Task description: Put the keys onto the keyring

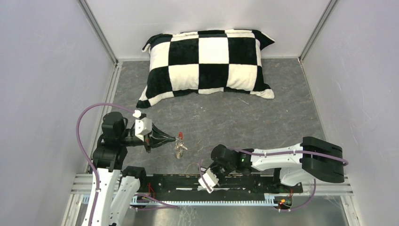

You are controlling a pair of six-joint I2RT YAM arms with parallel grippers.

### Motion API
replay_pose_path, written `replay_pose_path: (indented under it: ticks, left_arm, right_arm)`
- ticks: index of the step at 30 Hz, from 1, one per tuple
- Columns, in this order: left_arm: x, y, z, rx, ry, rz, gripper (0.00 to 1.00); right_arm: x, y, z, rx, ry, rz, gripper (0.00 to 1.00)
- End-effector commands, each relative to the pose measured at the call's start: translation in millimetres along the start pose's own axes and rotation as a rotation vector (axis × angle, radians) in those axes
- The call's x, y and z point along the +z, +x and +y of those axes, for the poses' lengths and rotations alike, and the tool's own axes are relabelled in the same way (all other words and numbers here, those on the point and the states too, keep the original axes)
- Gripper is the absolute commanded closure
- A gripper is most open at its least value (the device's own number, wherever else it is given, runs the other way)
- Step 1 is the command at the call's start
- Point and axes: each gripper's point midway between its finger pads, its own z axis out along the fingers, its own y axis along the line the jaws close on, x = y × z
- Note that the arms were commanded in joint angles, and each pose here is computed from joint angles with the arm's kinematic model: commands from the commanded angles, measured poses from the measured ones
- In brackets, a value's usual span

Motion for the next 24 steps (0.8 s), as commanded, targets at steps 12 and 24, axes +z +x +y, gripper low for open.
replay_pose_path:
  ticks: [12, 24]
  left_arm:
    - [-1, -17, 3, 0.068, -0.008, -0.012, 0.98]
    - [-1, -16, 1, 0.069, -0.004, -0.014, 0.98]
  right_arm:
    - [-2, -17, -24, -0.005, 0.061, -0.021, 1.00]
    - [-25, -40, -46, 0.013, 0.162, -0.093, 1.00]
